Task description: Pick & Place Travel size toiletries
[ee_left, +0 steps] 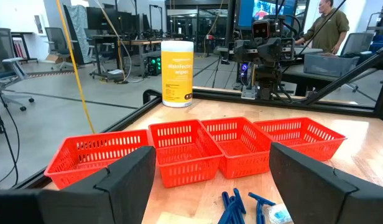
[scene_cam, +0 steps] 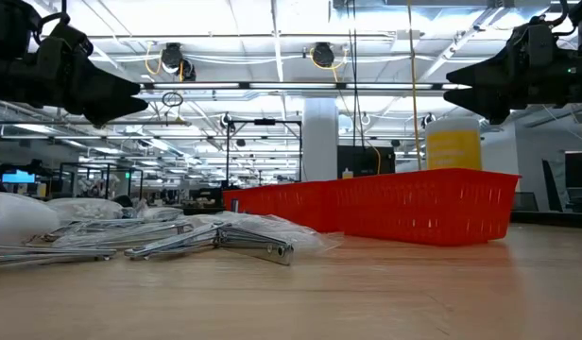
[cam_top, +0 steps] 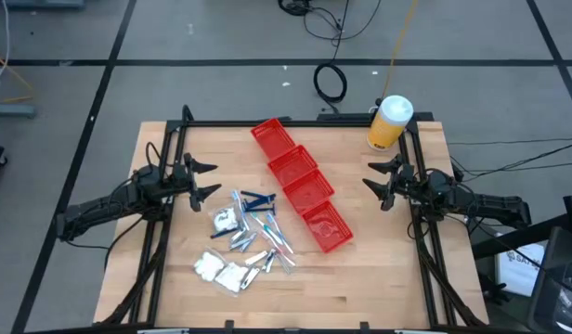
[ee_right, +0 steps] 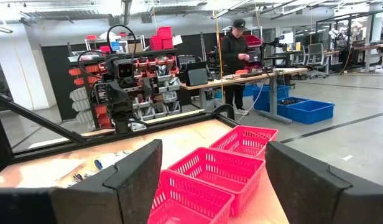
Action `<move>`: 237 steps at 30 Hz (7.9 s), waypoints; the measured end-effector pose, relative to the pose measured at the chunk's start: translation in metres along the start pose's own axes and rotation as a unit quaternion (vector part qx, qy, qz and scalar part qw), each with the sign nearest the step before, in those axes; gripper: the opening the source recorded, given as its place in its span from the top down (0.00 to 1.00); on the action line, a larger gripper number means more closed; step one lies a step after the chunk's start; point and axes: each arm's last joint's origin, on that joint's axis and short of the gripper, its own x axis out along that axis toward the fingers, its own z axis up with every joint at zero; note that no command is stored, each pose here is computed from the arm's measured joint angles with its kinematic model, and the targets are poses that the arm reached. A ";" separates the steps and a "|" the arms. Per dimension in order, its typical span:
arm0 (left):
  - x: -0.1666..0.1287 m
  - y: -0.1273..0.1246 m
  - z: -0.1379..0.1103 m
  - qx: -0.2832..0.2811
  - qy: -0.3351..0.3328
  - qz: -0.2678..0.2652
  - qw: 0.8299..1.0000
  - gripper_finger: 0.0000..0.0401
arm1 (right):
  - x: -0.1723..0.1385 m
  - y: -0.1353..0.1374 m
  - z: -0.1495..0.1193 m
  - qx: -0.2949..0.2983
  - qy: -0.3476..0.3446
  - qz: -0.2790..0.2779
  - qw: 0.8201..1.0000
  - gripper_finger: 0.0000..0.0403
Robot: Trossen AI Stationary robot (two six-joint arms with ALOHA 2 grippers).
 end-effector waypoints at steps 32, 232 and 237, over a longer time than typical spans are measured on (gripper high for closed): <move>0.000 0.000 0.000 0.000 0.000 0.000 1.000 0.23 | 0.000 0.000 0.000 0.000 0.000 0.000 1.000 0.33; 0.065 -0.067 0.034 -0.090 0.259 -0.099 0.956 0.99 | 0.000 0.000 0.000 0.000 0.000 0.000 1.000 0.32; 0.073 -0.068 0.054 -0.011 0.137 -0.103 0.985 0.99 | 0.000 0.000 0.000 0.000 0.000 0.000 1.000 0.33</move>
